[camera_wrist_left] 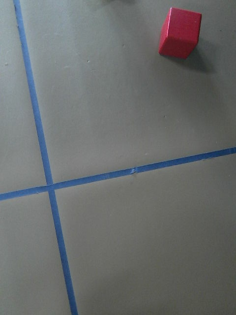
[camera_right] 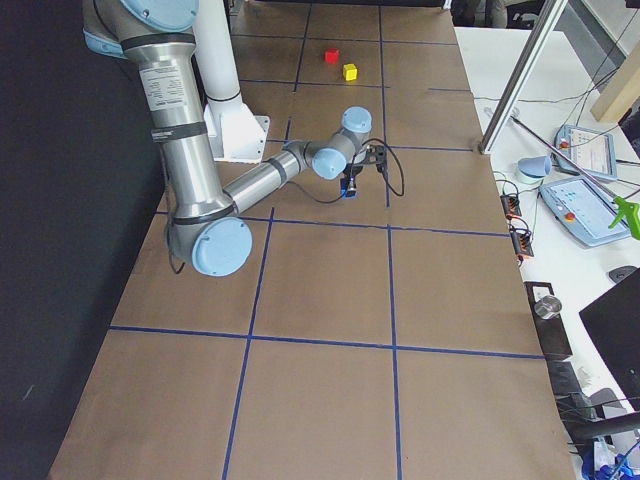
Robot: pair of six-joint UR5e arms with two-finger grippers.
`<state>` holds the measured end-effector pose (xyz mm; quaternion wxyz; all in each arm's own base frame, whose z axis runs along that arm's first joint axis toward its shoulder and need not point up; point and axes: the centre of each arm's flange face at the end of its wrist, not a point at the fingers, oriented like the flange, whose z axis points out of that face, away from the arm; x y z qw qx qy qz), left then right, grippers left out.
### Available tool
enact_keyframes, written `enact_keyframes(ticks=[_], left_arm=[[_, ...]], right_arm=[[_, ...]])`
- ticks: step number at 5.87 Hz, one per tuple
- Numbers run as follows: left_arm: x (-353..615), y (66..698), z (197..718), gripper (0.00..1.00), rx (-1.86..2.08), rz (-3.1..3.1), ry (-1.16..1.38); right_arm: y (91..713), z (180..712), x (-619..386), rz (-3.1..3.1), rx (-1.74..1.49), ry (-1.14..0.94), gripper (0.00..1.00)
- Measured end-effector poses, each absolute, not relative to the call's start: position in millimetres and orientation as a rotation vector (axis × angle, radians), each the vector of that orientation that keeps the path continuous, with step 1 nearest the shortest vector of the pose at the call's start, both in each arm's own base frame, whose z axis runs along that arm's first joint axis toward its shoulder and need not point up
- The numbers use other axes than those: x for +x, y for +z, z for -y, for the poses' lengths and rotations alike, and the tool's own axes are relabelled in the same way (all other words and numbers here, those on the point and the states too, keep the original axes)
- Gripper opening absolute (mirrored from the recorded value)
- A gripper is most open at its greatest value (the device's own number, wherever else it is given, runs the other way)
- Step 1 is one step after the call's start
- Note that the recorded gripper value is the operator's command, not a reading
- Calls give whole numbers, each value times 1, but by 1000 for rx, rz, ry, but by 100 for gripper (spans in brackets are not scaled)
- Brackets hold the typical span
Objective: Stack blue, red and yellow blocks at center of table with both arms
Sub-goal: 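Carry the blue cube with the right gripper to the table center, then open the right gripper and lift it off the blue cube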
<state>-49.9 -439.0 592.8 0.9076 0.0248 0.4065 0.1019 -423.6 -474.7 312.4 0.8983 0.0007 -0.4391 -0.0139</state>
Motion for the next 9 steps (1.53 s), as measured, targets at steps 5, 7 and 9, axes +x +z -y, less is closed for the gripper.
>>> enact_keyframes(ticks=[5,7,9], left_arm=[[-49,574,440,100,94,-835,229],[-49,574,440,100,95,-835,229],[-48,573,440,100,96,-836,230]], right_arm=[[191,491,-619,824,-80,123,3],[195,480,-637,802,-82,112,66],[196,476,-641,796,-61,90,100]])
